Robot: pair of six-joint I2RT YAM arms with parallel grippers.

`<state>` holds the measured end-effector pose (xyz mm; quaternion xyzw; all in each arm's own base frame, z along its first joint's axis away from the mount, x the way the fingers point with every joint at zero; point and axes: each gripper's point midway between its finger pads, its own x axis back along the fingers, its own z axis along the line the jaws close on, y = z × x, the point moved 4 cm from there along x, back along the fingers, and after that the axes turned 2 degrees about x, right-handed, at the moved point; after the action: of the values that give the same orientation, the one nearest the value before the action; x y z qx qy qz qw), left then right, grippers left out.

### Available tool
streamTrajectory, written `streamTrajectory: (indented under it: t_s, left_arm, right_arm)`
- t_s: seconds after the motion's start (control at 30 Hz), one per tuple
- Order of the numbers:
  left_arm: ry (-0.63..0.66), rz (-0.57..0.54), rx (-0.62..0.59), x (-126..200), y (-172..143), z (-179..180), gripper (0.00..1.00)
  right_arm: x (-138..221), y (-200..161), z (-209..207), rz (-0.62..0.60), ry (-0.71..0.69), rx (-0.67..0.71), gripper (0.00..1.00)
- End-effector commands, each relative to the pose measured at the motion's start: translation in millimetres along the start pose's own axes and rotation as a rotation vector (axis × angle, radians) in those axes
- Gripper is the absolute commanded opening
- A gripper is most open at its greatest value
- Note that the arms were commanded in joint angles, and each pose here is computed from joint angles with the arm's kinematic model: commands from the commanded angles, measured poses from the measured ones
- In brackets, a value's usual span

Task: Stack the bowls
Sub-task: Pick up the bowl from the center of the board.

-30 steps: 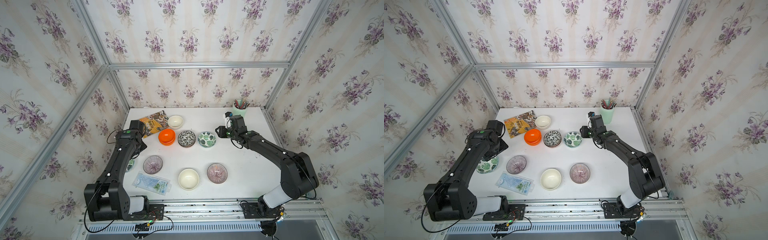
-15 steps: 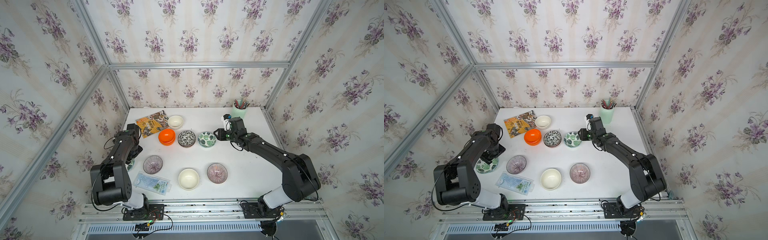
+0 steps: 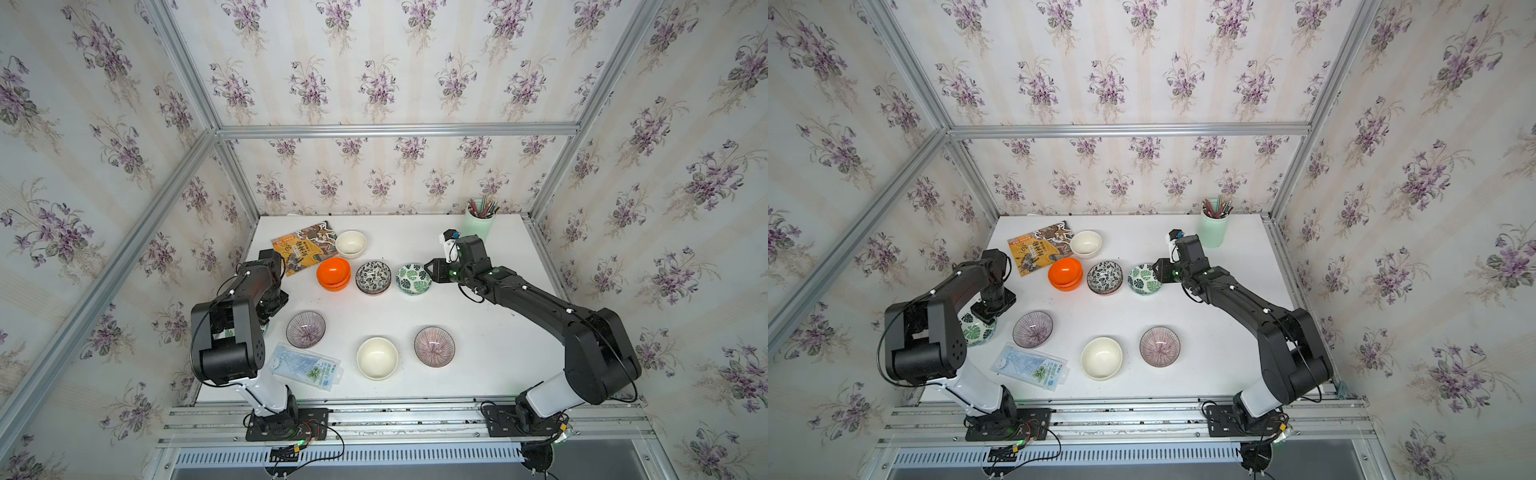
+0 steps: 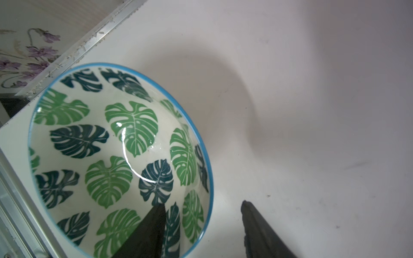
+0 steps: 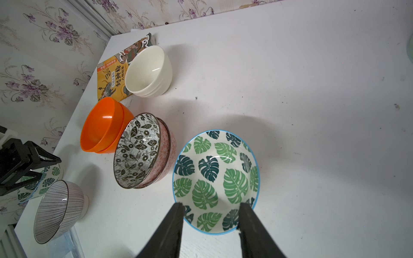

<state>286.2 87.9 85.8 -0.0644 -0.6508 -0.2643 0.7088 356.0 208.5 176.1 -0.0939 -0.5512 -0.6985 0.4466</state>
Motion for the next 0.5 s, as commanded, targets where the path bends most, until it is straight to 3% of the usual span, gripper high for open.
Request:
streamTrajectory:
  t_s: [0.0, 0.3, 0.47]
  left_arm:
    - [-0.002, 0.002, 0.002, -5.4, 0.6, -2.3, 0.49]
    - [-0.020, 0.018, -0.038, -0.9, 2.0, -6.4, 0.00]
    - [-0.045, -0.015, -0.058, 14.4, 10.9, -7.7, 0.00]
  right_arm:
    - [2.8, 4.6, 1.4, -0.022, 0.003, 0.002, 0.45]
    - [-2.6, -0.2, 0.8, -0.007, 0.002, -0.005, 0.44]
    - [-3.2, 0.2, 1.0, -0.009, 0.006, -0.008, 0.44]
